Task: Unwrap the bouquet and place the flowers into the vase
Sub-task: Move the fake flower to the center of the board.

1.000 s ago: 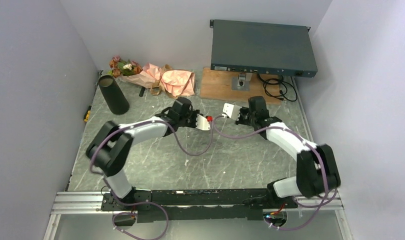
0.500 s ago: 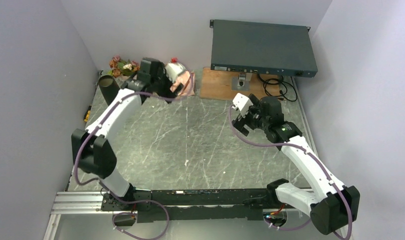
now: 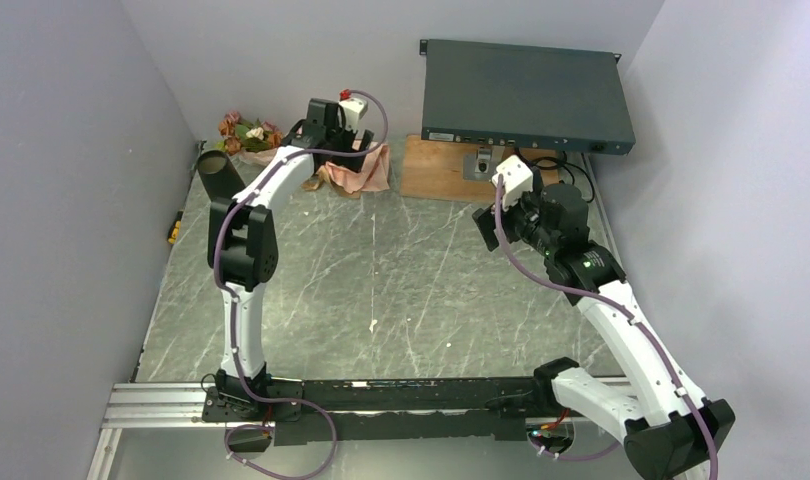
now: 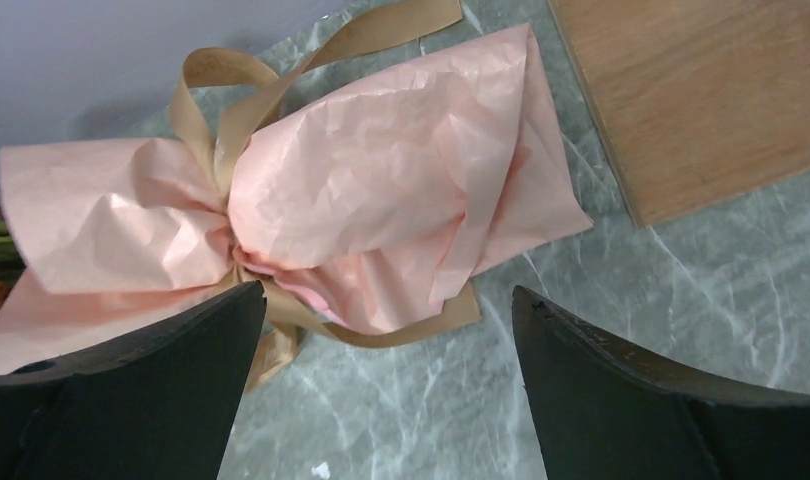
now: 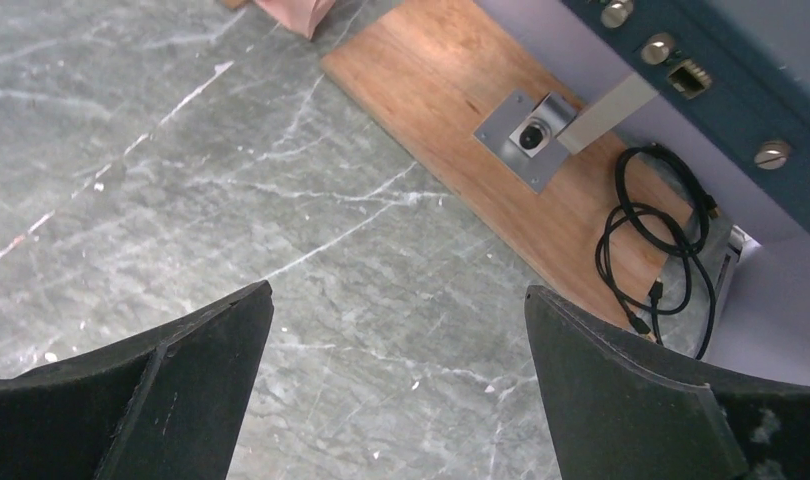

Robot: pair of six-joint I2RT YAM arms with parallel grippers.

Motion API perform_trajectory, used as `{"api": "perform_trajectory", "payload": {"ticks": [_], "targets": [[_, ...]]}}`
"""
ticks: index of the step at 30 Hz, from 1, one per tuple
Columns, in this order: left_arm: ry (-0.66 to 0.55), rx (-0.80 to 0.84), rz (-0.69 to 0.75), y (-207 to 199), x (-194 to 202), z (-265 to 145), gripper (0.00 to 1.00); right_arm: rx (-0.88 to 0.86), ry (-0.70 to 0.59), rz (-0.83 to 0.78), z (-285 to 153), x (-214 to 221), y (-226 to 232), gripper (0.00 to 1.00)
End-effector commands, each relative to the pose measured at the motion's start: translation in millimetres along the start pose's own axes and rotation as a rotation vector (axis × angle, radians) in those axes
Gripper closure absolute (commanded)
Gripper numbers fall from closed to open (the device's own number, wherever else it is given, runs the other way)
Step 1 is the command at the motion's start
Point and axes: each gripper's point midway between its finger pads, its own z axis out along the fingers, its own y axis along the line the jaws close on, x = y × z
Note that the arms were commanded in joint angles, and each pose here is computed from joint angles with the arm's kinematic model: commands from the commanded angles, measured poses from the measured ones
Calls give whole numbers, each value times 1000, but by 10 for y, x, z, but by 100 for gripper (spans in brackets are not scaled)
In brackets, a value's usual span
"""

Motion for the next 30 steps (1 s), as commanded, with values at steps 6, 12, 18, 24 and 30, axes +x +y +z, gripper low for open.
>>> {"api": "perform_trajectory", "payload": {"ticks": [6,12,18,24,30], "targets": [[-97,14,-45,-80,52,479,13,88,-120,52,-155,-404,-186,0],[-73,52,-52,-175,250,690,24,63,-111,53,-166,-376,-134,0],[-42,73,-87,-265,403,853,32,66,-85,33,-158,-330,-148,0],[-16,96,-83,-421,576,928,34,57,-71,9,-138,-301,-143,0],[-86,105,-38,-574,441,731,43,59,-61,5,-117,-274,-148,0]]}}
